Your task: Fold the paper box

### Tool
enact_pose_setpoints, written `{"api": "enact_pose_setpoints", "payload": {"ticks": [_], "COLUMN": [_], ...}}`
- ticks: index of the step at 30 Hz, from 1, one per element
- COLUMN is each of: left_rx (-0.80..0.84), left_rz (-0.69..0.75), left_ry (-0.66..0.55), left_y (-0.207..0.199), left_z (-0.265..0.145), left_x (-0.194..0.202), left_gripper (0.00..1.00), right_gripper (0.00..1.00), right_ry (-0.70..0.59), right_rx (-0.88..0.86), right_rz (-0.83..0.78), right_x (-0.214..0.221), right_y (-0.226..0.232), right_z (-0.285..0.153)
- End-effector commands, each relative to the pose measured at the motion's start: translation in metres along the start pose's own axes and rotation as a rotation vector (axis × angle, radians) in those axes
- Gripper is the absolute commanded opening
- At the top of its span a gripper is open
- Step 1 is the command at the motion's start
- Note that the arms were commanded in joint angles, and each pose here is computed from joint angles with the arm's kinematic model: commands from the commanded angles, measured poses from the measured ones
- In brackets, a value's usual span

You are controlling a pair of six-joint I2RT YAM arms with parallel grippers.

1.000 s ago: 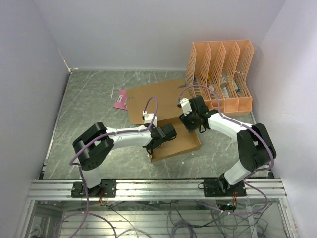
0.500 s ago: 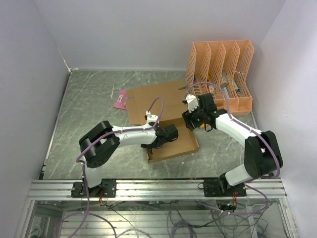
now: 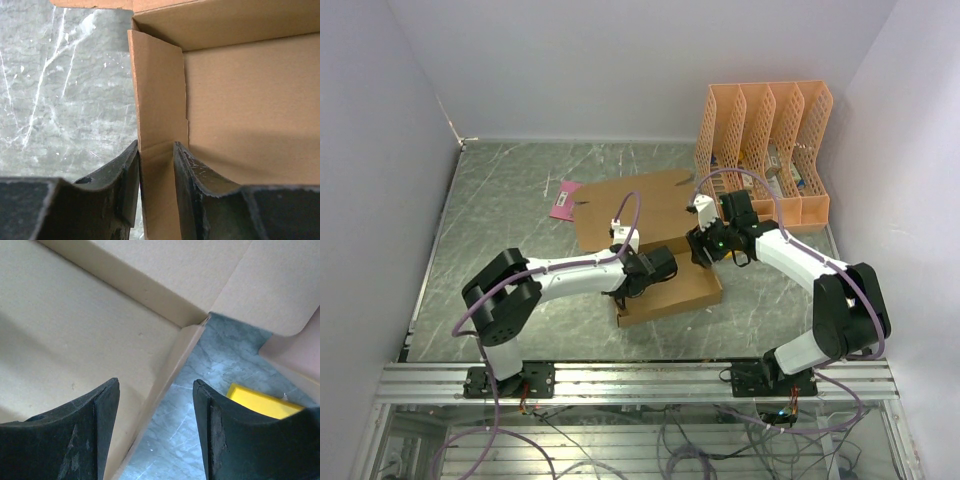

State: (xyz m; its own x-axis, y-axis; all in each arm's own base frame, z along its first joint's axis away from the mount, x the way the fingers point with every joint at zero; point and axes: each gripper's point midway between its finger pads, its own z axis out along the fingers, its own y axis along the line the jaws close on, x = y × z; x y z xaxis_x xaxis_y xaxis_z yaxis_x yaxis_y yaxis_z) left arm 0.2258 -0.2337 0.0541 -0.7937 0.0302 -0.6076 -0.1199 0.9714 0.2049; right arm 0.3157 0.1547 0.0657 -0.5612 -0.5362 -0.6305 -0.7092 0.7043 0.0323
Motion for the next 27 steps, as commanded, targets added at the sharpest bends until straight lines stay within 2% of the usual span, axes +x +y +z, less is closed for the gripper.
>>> {"api": "enact_pose_setpoints", "payload": {"ticks": [1,8,12,14,15,17,18,23,27], "left_rx": [0.066,0.057,0.031,0.023,0.02,0.011,-0.001,-0.134,-0.195], "left_rz": [-0.033,-0.021,0.016,0.032,0.037,0.047,0.057,0.184,0.236], "left_ry": [-0.029,-0.004,0.06,0.095,0.106,0.122,0.127,0.145,0.112], "left_y": [-0.009,-0.006,0.002,0.008,0.011,0.018,0.023,0.048,0.056], "left_z": [-0.009,-0.004,0.005,0.009,0.011,0.015,0.017,0.031,0.03], "left_x": [-0.011,0.0,0.024,0.04,0.047,0.058,0.063,0.077,0.07], "left_gripper": [0.43,0.39,0.34,0.3,0.25,0.09,0.07,0.07,0.07], "right_gripper": [0.6,0.6,0.59,0.59,0.59,0.59,0.59,0.59,0.59], "right_ry": [-0.001,0.032,0.061,0.069,0.073,0.085,0.093,0.138,0.138], "right_rx": [-0.029,-0.025,-0.006,0.002,0.009,0.013,0.014,0.04,0.054], "right_rz": [-0.007,0.001,0.004,0.0,-0.004,-0.014,-0.024,-0.053,-0.047], "right_x": [0.004,0.013,0.021,0.024,0.025,0.028,0.029,0.035,0.035], "right_y": [0.006,0.005,0.003,0.003,0.002,0.004,0.006,0.009,0.007], "right_z": [-0.001,0.003,0.006,0.006,0.006,0.009,0.01,0.018,0.018]}}
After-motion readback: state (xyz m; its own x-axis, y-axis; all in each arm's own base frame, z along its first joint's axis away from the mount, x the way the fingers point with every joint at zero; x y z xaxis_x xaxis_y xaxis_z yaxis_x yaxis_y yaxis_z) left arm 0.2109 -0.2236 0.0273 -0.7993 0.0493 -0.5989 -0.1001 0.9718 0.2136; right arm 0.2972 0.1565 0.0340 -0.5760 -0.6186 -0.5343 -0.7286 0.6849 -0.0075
